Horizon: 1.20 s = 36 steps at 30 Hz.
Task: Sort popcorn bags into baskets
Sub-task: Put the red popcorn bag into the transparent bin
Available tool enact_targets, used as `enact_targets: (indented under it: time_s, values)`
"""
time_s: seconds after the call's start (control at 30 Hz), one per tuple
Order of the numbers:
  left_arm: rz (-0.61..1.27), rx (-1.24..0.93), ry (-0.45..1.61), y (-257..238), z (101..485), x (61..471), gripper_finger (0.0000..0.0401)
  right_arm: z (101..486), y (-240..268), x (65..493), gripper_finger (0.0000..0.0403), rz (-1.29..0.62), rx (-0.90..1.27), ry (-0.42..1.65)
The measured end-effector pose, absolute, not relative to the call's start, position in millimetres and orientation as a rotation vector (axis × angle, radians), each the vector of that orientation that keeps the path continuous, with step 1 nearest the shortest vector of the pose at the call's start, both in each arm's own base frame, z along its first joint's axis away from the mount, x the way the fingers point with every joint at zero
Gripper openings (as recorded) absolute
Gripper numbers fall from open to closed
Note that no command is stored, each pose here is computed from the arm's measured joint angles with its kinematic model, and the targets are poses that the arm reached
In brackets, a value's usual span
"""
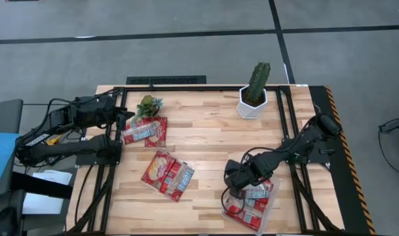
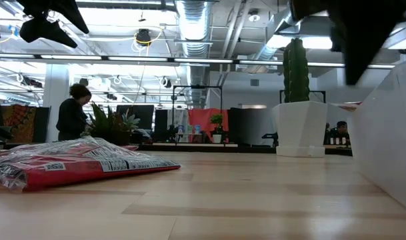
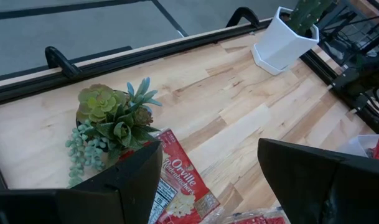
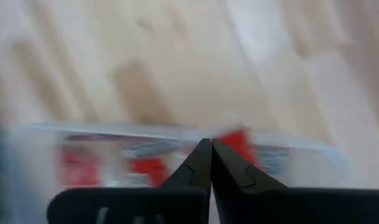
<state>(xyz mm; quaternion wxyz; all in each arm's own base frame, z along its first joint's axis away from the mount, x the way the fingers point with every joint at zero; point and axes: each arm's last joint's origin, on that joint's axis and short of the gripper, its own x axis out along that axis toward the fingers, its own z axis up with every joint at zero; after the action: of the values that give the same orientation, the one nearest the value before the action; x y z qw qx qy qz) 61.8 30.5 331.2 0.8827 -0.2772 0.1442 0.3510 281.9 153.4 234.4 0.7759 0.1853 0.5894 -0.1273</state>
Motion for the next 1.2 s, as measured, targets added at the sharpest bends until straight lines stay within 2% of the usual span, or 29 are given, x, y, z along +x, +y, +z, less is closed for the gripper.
enact_targets:
  time_s: [0.1,0.27,0.57,0.9,1.07,1.2]
  values:
    - [0.731,-0.577,0.3,30.6,331.1,61.8,0.0253,237.7,162.5,284.4,0.0021,-0.217,0.437,1.225]
    - [0.731,-0.577,0.3,30.5,331.2,61.7,0.0253,221.2,174.9,286.5,0.0006,-0.236,0.448,1.258]
    - [0.731,-0.577,0.299,30.5,331.2,61.7,0.0253,200.0,179.8,290.0,0.0037,-0.254,0.433,1.355]
    - [0.733,-0.576,0.299,30.6,331.3,61.7,0.0253,201.6,151.9,280.7,0.0012,-0.429,0.353,1.476]
    - [0.735,-0.576,0.298,30.6,331.3,61.7,0.0253,204.5,146.9,284.6,0.0031,-0.429,0.356,1.47]
    - [0.7,-0.584,0.308,29.8,331.2,62.2,0.0253,224.0,142.7,292.5,0.0044,-0.379,0.356,1.386]
